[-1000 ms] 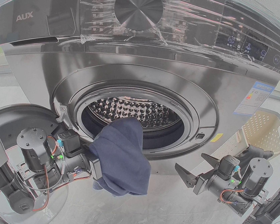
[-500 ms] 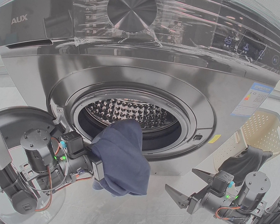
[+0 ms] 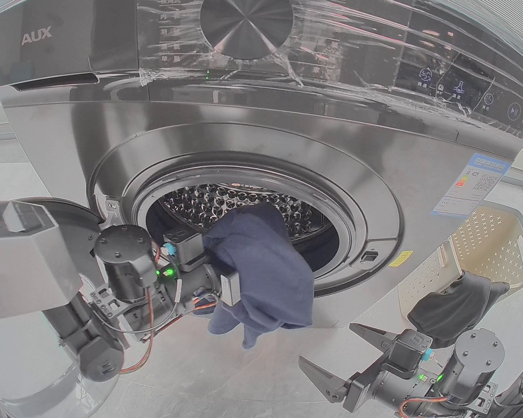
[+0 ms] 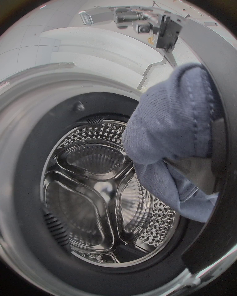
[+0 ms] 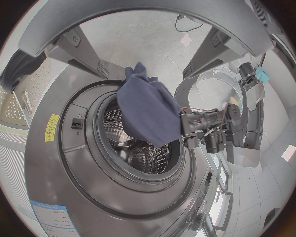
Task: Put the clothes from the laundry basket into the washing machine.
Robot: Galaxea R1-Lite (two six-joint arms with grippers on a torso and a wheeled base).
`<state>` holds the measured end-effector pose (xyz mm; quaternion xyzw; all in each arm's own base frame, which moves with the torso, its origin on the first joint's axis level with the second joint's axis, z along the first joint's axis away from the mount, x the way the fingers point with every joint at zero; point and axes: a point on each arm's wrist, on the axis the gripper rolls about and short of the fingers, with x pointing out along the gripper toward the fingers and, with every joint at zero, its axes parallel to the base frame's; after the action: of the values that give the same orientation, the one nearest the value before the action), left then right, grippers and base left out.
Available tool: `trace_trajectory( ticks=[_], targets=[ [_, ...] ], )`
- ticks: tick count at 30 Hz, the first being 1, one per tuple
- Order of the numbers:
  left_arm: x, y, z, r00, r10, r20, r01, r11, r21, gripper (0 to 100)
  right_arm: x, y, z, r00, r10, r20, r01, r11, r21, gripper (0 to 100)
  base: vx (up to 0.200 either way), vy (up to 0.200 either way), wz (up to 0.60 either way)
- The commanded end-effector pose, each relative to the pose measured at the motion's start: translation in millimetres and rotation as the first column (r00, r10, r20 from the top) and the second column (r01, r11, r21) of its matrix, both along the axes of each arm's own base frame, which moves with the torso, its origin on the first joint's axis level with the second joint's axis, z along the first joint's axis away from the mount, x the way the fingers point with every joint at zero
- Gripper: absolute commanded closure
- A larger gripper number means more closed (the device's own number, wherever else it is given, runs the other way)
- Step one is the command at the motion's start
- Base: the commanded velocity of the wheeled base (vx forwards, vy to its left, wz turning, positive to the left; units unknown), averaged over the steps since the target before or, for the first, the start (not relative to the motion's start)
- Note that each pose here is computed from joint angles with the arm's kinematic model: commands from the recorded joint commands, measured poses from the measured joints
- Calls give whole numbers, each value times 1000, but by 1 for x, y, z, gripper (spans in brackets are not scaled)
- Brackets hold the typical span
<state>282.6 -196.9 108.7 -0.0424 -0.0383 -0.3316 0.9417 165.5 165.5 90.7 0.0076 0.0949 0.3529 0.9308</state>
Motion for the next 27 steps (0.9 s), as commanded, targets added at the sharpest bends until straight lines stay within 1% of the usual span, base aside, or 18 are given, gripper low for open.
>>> trace_trajectory(
  ticks=[1, 4, 7, 10, 12, 13, 18, 20, 23, 24, 25, 27],
  targets=[
    [37, -23, -37, 999, 20, -29, -20, 1000, 12, 100, -2, -1, 0, 1000, 4, 0, -4, 1000, -1, 0, 0, 0, 0],
    [47, -28, -45, 999, 35, -36, -35, 999, 12, 100, -2, -1, 0, 1000, 5, 0, -5, 1000, -1, 0, 0, 0, 0],
    [59, -33, -47, 999, 46, -23, -46, 999, 2, 100, -2, 0, 0, 1000, 7, -2, -7, 1000, -2, 0, 0, 0, 0],
    [80, -36, -42, 997, 73, 0, -73, 997, -16, 100, -2, 0, 0, 1000, 7, -3, -7, 1000, -3, 0, 0, 0, 0],
    [102, -38, -33, 994, 111, 14, -111, 993, -29, 100, -2, 0, -1, 1000, 7, -5, -7, 1000, -5, 0, 0, 0, 0],
    [108, -39, -31, 993, 120, 16, -120, 992, -31, 100, -2, 0, -1, 1000, 7, -4, -7, 1000, -4, 0, 0, 0, 0],
    [126, -46, -21, 988, 154, 25, -152, 987, -46, 100, -2, 0, -1, 1000, 7, -5, -7, 1000, -5, 0, 0, 0, 0],
    [132, -49, -21, 986, 164, 21, -163, 986, -42, 100, -2, 0, -1, 1000, 7, -5, -7, 1000, -5, 0, 0, 0, 0],
    [143, -55, -21, 985, 169, 29, -167, 985, -51, 100, -2, 0, -1, 1000, 8, -6, -8, 1000, -6, 0, 0, 0, 0],
    [150, -57, -20, 981, 190, 39, -187, 980, -65, 100, -2, 0, -1, 1000, 8, -6, -8, 1000, -6, 0, 0, 0, 0],
    [151, -58, -19, 980, 196, 41, -193, 979, -70, 100, -2, 0, -1, 1000, 8, -6, -8, 1000, -6, 0, 0, 0, 0],
    [160, -58, -17, 972, 230, 50, -226, 971, -85, 100, -2, 0, -1, 1000, 8, -6, -8, 1000, -6, 0, 0, 0, 0]
  ],
)
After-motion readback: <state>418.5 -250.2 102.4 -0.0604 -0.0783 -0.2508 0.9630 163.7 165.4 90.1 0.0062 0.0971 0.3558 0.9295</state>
